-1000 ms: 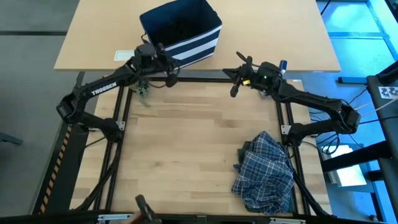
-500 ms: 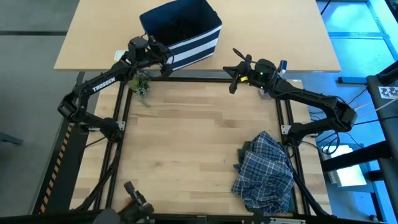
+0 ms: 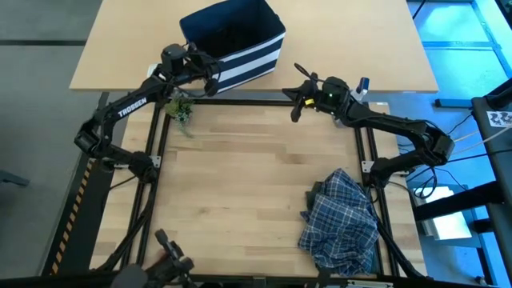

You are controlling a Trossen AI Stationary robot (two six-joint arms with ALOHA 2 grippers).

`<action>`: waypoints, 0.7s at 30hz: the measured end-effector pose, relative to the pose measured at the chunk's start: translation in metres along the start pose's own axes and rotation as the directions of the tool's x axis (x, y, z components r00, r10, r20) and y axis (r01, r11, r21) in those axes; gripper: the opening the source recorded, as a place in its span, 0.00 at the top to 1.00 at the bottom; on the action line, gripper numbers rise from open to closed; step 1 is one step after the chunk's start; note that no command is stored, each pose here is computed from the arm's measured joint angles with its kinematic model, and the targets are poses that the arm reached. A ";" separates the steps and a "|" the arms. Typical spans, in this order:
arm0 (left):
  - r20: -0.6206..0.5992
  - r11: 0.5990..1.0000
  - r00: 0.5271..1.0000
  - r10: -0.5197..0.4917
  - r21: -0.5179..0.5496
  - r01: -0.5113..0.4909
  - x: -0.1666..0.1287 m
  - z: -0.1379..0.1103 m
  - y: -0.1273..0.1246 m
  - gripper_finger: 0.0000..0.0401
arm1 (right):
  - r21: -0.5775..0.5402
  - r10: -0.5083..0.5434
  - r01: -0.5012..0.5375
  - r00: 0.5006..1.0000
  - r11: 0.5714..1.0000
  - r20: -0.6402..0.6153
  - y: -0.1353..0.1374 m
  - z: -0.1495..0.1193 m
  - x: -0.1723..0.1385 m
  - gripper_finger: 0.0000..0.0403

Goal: Fold Laundry from Bin
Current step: Fold the black shirt

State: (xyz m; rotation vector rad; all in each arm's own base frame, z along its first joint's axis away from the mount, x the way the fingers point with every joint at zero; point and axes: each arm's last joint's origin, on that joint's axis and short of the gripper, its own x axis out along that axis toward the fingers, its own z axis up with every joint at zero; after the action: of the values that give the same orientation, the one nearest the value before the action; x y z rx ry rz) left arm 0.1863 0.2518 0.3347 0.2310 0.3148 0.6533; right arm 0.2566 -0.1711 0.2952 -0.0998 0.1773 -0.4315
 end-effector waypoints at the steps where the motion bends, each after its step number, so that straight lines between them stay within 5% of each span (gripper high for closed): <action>1: 0.004 1.000 1.000 0.003 0.000 -0.003 -0.001 0.002 0.002 0.99 | 0.004 0.005 -0.005 1.000 1.000 0.001 0.000 0.000 0.000 1.00; 5: 0.009 1.000 1.000 0.011 0.014 -0.011 0.003 0.017 0.011 0.99 | 0.035 0.042 -0.042 0.999 0.998 0.007 0.002 0.000 0.000 1.00; 12: -0.258 1.000 0.966 -0.021 0.004 0.023 0.033 0.009 0.032 0.97 | 0.090 0.116 -0.117 0.993 0.989 0.014 0.004 0.000 0.000 1.00; 21: -0.283 0.996 0.958 -0.047 0.065 0.068 0.048 0.035 0.018 0.70 | 0.121 0.164 -0.159 0.986 0.980 -0.026 0.008 -0.004 0.000 1.00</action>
State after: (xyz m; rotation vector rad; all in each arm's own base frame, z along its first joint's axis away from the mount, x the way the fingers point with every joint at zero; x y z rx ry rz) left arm 0.2243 0.2917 0.3624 0.1990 0.6182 0.6176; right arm 0.2588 -0.1643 0.2902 0.0389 0.1935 -0.2809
